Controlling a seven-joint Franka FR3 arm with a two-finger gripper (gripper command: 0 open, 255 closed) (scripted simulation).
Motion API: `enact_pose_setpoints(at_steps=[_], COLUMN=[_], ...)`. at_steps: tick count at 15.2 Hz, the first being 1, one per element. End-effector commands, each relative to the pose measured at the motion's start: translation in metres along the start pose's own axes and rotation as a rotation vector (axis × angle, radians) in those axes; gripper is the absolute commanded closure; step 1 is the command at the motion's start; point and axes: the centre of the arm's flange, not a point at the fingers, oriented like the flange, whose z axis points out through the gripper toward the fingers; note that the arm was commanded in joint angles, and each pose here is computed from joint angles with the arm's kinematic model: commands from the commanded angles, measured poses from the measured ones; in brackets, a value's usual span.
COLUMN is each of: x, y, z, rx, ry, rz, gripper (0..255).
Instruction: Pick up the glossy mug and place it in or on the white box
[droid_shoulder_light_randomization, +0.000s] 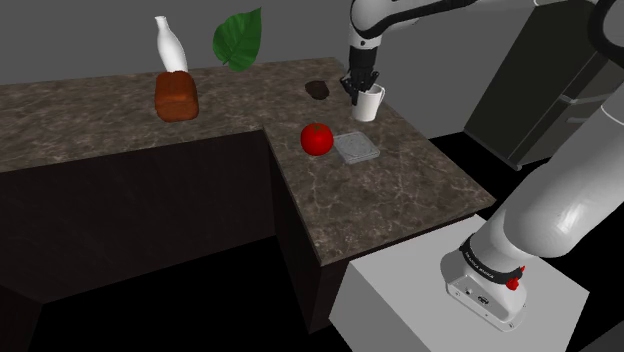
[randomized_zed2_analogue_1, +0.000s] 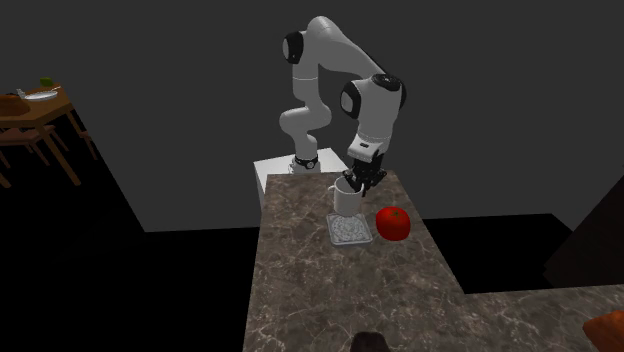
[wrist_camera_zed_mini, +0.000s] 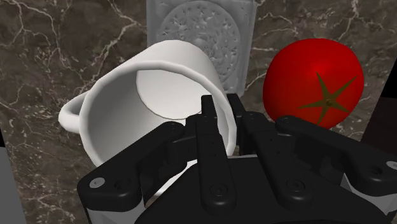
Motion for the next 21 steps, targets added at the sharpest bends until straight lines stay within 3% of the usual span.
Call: enact_pose_setpoints(at_steps=[1,10,11,16,20,21], x=[0.001,0.002,0.002,0.002,0.002,0.002], y=[0.000,0.000,0.000,0.000,0.000,0.000], z=[0.010,0.018,0.018,0.018,-0.032,-0.032], rx=[0.000,0.000,0.000,0.000,0.000,0.000], ry=[0.001,0.001,0.001,0.001,0.001,0.001], rz=[0.000,0.000,0.000,0.000,0.000,0.000], gripper=[255,255,0,0,0,0])
